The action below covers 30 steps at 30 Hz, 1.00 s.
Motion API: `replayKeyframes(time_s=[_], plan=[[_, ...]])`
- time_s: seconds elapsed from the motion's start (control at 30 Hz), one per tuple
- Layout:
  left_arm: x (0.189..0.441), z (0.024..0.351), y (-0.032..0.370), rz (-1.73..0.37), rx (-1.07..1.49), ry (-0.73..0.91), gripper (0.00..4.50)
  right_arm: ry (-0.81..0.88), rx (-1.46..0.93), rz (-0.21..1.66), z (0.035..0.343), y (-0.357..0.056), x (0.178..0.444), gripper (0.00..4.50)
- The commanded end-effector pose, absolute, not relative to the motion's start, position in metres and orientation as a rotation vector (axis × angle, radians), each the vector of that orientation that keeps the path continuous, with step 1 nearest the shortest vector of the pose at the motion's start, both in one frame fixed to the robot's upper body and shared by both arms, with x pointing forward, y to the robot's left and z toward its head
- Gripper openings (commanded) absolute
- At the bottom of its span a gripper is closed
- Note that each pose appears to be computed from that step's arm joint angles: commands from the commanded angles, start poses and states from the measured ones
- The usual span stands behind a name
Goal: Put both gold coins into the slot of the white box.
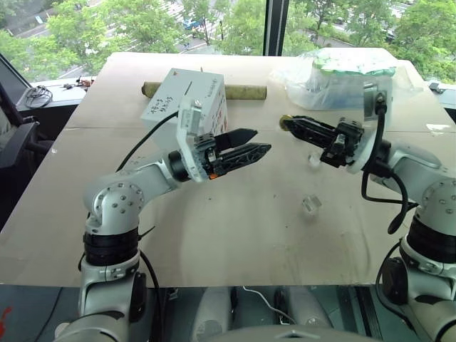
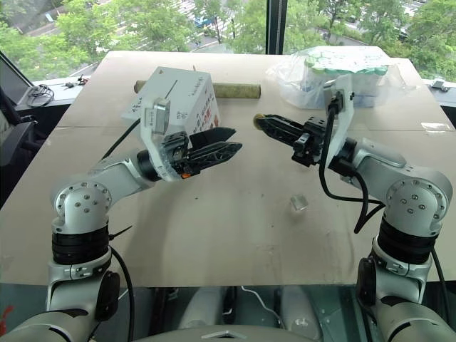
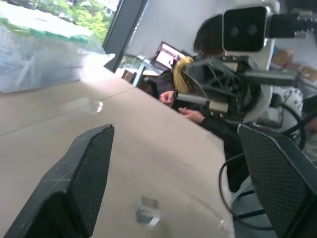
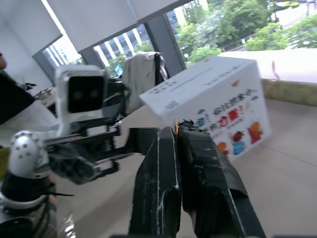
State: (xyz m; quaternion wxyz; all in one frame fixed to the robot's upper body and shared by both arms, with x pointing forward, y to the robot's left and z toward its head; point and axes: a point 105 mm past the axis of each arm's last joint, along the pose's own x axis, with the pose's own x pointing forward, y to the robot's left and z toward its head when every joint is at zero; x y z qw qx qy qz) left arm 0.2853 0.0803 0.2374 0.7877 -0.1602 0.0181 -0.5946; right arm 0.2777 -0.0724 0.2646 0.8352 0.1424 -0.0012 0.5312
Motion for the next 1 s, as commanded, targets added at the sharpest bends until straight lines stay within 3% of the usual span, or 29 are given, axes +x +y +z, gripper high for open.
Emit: replayKeyframes(time_s=[0.03,0.37,0.4,0.6,1.0], plan=[[0.276,0.252,0.074,-1.373,-0.378,0.014,2.89,-0.056,0.277,1.2,0.28,-0.061,0.26,0.0],[0.268,0.265,0.072,-1.476,-0.467,0.034,2.89,-0.049,0.275,1.241,0.28,-0.055,0.249,0.0],[0.267,0.265,0.072,-1.485,-0.469,0.039,2.29,-0.052,0.278,1.244,0.281,-0.055,0.248,0.0],[0.261,0.267,0.073,-1.521,-0.482,0.048,0.06,-0.061,0.309,1.279,0.284,-0.055,0.244,0.0],[0.251,0.272,0.076,-1.57,-0.523,0.055,0.06,-0.015,0.418,1.369,0.288,-0.059,0.23,0.0]])
